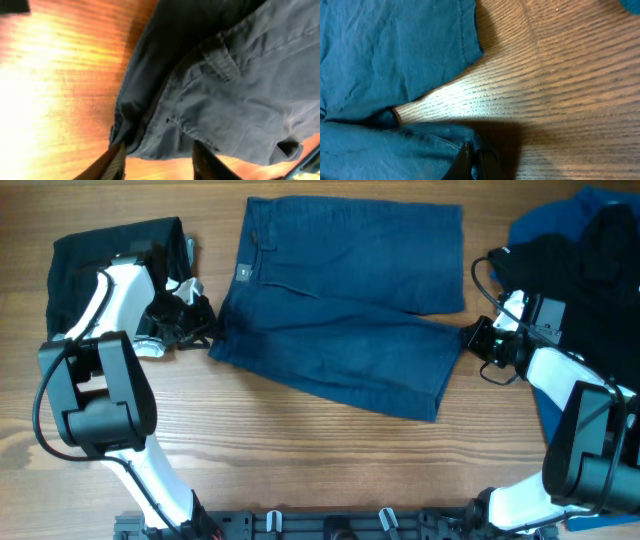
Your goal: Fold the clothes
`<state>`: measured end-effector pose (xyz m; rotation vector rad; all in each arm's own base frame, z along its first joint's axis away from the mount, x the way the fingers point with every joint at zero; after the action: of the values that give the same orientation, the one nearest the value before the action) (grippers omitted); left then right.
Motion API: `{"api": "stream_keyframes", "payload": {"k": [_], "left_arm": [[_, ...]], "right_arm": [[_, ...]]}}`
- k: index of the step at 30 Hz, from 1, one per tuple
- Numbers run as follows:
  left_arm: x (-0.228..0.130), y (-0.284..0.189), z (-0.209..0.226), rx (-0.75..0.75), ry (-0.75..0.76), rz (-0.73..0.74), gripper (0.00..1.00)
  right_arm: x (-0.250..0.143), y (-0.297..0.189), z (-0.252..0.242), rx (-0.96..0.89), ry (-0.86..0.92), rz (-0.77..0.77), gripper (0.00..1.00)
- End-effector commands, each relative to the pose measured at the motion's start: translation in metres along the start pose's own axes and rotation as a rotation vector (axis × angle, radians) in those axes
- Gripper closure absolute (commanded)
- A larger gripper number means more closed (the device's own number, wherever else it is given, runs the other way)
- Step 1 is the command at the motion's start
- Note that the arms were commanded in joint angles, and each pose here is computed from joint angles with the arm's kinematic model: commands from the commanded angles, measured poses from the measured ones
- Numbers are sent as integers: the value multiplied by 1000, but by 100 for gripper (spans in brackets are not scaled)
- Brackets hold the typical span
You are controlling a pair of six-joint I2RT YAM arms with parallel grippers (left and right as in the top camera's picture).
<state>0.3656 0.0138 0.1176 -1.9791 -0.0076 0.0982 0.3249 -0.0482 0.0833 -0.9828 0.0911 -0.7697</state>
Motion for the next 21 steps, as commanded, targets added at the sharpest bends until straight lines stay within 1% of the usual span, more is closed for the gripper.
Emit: {"api": "stream_keyframes", "payload": {"k": [1, 5, 7, 10, 13, 15, 18, 21], "left_arm": [[-1, 8, 3, -17, 20, -18, 52], [6, 12, 5, -3, 75, -64, 52], [8, 12, 4, -5, 102, -75, 53], [6, 14, 4, -5, 100, -70, 59], [0, 19, 4, -17, 91, -44, 62], [-5, 25, 3, -29, 83, -24, 62], [-8, 26, 3, -42, 77, -11, 59], [-7, 26, 3, -41, 80, -16, 60]], "right_arm": [[4, 9, -7, -28, -16, -5, 96], [5, 11, -7, -24, -18, -5, 96], [5, 11, -7, -24, -20, -6, 96], [5, 11, -7, -24, -21, -6, 96], [6, 11, -9, -45, -21, -16, 95], [6, 11, -10, -58, -20, -23, 96], [6, 11, -10, -58, -20, -22, 96], [6, 11, -10, -57, -19, -22, 96]]}}
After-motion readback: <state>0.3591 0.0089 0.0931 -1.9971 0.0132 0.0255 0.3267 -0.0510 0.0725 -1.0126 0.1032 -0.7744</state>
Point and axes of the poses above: each gripper's point midway between its finger pads, its own y axis out along the fingers, its own z axis along the line the jaws close on, x = y × z, the point moved 9 cm from there along -y, back along the fingers, and after that the axes turned 11 degrees about y, right-handed, at the moved point
